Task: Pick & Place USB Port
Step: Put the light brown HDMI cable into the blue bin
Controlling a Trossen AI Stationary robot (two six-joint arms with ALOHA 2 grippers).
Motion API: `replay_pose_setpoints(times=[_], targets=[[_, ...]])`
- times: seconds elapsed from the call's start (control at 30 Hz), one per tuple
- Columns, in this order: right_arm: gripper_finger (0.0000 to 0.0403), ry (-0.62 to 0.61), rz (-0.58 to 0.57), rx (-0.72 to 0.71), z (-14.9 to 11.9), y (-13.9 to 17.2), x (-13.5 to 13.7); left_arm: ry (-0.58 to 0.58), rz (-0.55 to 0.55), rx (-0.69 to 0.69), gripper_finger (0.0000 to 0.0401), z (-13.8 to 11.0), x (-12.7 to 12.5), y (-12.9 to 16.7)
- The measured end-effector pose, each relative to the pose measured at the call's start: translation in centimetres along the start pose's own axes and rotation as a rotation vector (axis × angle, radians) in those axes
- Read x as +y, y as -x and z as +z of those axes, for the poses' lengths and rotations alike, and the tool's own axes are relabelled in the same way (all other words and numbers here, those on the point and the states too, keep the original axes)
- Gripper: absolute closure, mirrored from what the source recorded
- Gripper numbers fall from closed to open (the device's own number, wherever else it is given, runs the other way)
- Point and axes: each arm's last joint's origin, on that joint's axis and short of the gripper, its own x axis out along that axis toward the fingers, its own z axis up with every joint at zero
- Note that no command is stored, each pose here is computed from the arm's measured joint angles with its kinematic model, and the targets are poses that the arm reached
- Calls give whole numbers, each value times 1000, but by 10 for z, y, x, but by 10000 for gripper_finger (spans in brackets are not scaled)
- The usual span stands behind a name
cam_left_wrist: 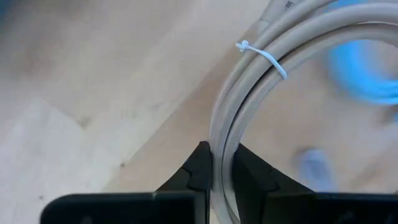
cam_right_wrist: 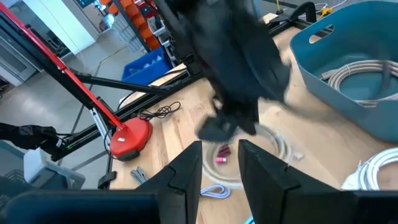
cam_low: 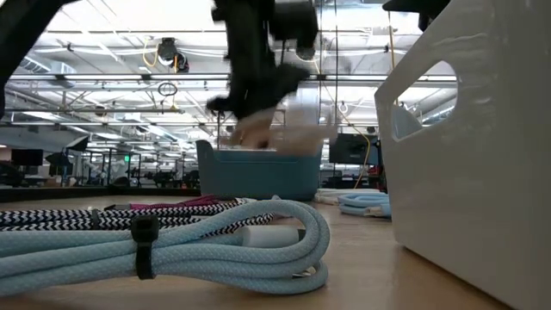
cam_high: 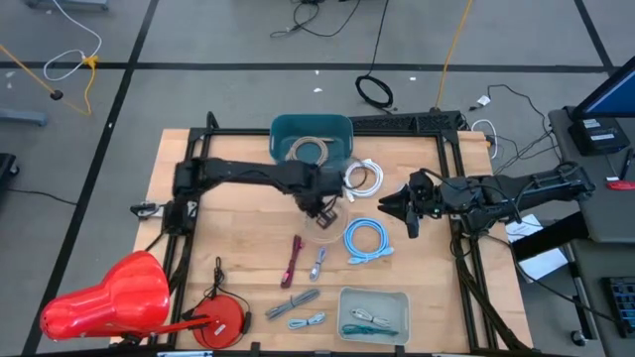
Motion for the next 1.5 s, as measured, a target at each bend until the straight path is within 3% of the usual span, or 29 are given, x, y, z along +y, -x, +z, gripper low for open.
replay_pose_setpoints(times=[0.13,0.3,0.53,0.73,0.93,1.2,1.4,1.5], targets=[[307,9,2,-3,0,0,0,25,15,-243,364,10,3,64],[307,12,19,-29,3,0,2,192,98,-397,364,42,56,110],[307,-4,21,-31,3,0,2,404,97,-282,364,82,157,96],[307,-23,35,-19,1,0,5,443,122,-236,364,94,204,85],[307,-32,39,2,-3,-2,7,407,152,-195,364,101,212,66],[307,-39,28,16,-5,-6,8,356,178,-87,364,107,204,28],[307,-53,28,15,-5,-6,8,359,335,-52,364,102,211,24],[307,-54,28,16,-5,-6,8,348,311,-42,326,102,213,25]])
